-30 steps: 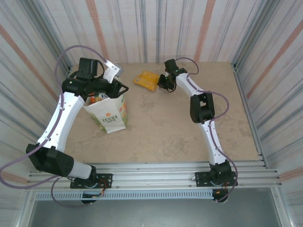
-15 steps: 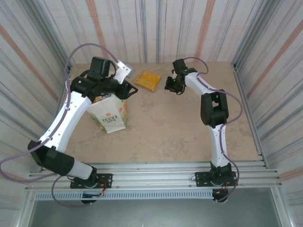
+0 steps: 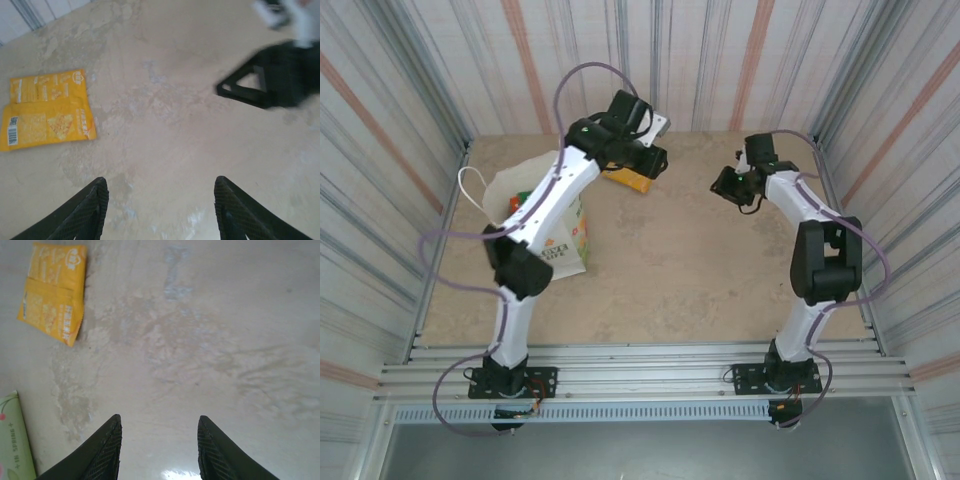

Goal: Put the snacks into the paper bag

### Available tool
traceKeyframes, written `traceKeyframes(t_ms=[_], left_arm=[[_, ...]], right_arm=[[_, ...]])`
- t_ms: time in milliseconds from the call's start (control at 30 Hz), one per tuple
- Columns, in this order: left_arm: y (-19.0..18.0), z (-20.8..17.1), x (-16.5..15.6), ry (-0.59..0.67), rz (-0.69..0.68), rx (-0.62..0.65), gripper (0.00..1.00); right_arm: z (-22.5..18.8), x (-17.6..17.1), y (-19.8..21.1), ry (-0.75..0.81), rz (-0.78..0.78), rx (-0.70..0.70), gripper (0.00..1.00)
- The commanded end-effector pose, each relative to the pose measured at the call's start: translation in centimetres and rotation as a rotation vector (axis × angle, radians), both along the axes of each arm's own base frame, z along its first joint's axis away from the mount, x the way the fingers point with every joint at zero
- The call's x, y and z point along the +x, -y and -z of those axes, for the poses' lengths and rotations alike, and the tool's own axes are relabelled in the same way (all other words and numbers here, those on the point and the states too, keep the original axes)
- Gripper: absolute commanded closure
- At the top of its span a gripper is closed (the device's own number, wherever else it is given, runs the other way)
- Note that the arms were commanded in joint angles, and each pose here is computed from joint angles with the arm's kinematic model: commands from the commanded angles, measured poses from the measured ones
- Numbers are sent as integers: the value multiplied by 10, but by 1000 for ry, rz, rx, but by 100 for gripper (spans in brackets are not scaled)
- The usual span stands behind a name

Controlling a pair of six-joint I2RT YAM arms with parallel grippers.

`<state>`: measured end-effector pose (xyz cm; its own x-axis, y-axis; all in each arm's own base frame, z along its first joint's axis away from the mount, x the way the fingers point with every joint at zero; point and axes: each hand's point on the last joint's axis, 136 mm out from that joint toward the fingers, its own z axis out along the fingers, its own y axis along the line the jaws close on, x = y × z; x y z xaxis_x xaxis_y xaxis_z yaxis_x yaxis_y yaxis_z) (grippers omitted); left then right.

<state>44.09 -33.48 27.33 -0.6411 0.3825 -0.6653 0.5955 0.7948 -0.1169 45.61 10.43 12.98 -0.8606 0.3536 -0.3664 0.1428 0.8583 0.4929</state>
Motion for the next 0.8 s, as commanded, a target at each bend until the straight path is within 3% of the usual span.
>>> traceKeyframes(t_ms=[0, 233, 533, 767], left_arm=[[-7, 45, 18, -102, -157, 70, 39], [1, 102, 65, -43, -342, 92, 34], [15, 149, 113, 106, -444, 97, 25], [7, 177, 128, 49, -549, 22, 24]], right_arm=[[-19, -12, 4, 55, -25, 24, 57], [-17, -34, 13, 53, -15, 49, 57], [-4, -53, 5, 18, -39, 105, 58], [-7, -66, 4, 23, -43, 115, 58]])
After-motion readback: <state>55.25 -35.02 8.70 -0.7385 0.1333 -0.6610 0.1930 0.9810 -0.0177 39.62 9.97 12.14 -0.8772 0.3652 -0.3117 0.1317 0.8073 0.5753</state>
